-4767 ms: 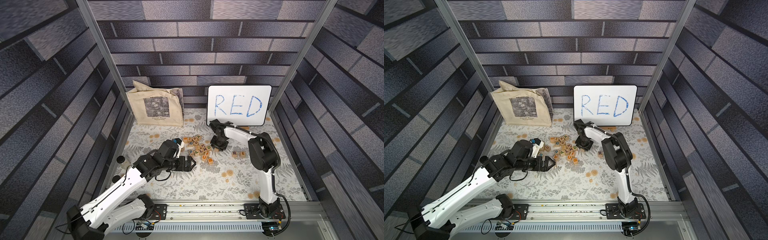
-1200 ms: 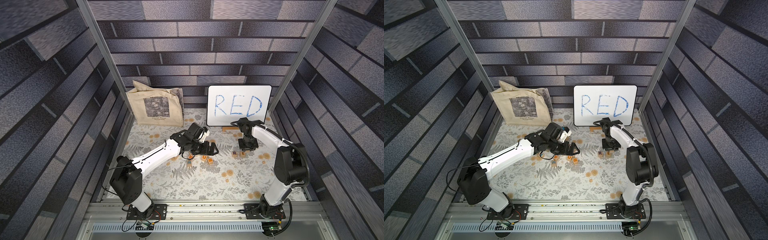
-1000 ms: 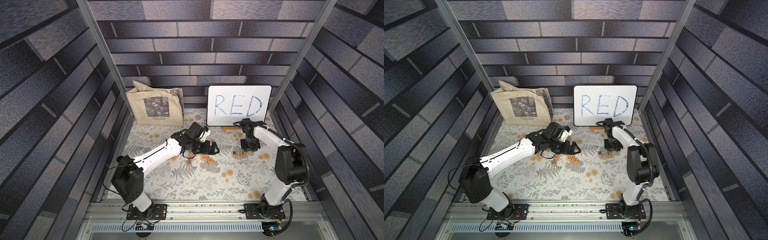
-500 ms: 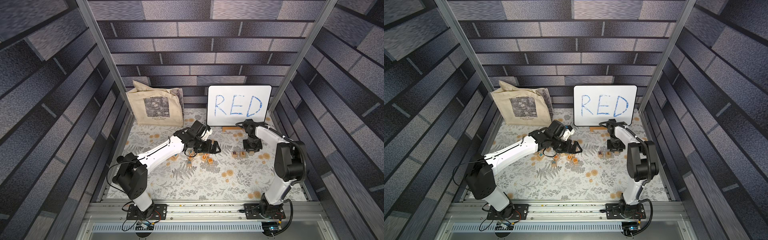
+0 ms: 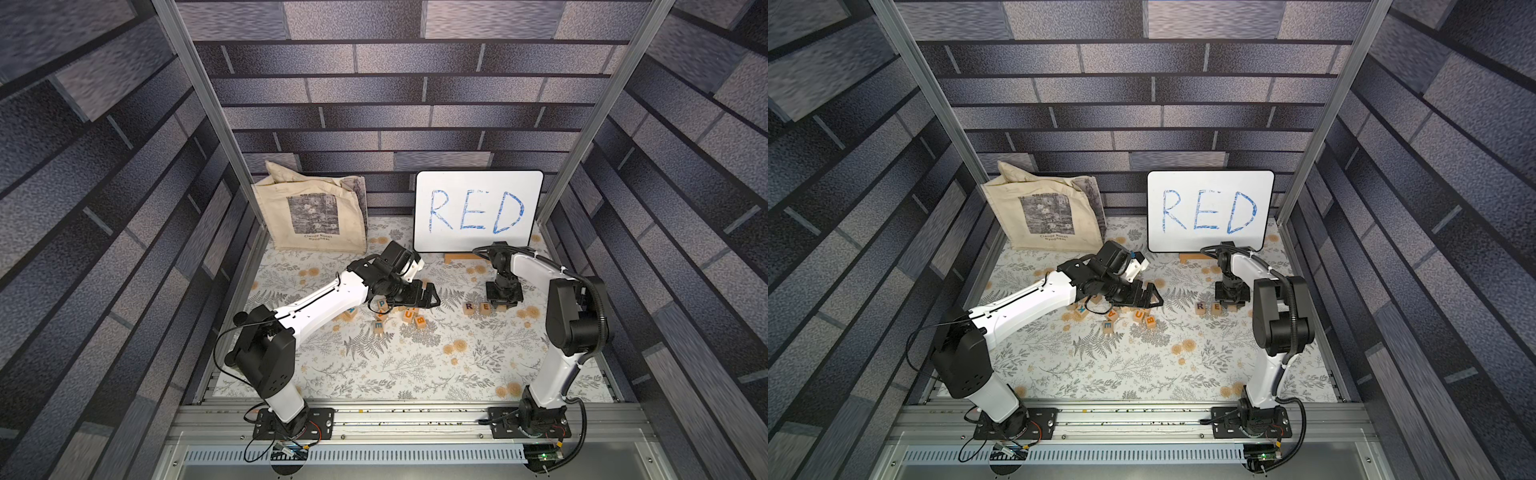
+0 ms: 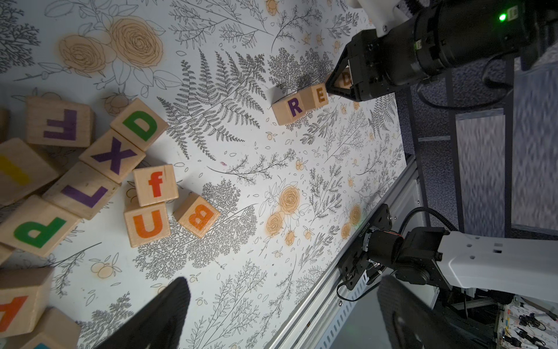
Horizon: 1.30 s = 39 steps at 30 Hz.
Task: Assemble the uppercase word "red" with letter blocks
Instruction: Place the letter block at the center of the board.
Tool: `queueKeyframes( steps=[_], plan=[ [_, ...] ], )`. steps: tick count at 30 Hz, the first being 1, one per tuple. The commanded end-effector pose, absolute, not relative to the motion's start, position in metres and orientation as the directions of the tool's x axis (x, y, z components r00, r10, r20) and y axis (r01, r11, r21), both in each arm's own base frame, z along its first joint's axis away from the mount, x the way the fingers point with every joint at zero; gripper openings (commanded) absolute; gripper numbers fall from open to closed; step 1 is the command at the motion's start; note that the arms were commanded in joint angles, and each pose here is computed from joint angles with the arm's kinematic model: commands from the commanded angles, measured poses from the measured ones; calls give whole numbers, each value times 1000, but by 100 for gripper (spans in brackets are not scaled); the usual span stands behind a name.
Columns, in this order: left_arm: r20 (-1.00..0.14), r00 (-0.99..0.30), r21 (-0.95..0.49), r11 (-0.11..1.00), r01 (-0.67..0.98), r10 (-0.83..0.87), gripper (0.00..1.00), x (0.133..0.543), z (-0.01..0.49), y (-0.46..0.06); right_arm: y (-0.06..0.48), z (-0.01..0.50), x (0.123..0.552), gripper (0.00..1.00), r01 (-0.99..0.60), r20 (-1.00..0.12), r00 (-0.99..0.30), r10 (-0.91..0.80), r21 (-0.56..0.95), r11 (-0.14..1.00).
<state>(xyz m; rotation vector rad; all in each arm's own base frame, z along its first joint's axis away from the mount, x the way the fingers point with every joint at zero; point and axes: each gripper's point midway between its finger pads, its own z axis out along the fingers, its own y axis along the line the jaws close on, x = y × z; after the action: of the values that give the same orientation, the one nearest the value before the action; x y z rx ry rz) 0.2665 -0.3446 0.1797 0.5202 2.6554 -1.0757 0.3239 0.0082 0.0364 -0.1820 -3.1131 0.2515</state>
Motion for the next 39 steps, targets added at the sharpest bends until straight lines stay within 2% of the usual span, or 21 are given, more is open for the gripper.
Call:
queueKeyframes(
  steps=[1, 15, 29, 34, 39],
  plan=[
    [-350, -902, -627, 653, 425, 252, 100, 269, 187, -346, 7, 28, 319, 16, 116, 33, -992, 122, -148, 982],
    [-341, -905, -628, 654, 421, 254, 100, 269, 184, -345, 7, 16, 314, 22, 118, 70, -989, 129, -142, 983],
    [-339, -907, -631, 655, 416, 251, 100, 267, 183, -343, 4, 19, 311, 39, 109, 74, -990, 121, -153, 982],
    [-337, -908, -632, 655, 413, 248, 100, 266, 182, -342, 3, 22, 312, 48, 105, 65, -991, 117, -162, 981],
    [-337, -909, -633, 655, 412, 246, 100, 265, 182, -341, -2, 29, 313, 46, 107, 43, -992, 117, -187, 977]
  ],
)
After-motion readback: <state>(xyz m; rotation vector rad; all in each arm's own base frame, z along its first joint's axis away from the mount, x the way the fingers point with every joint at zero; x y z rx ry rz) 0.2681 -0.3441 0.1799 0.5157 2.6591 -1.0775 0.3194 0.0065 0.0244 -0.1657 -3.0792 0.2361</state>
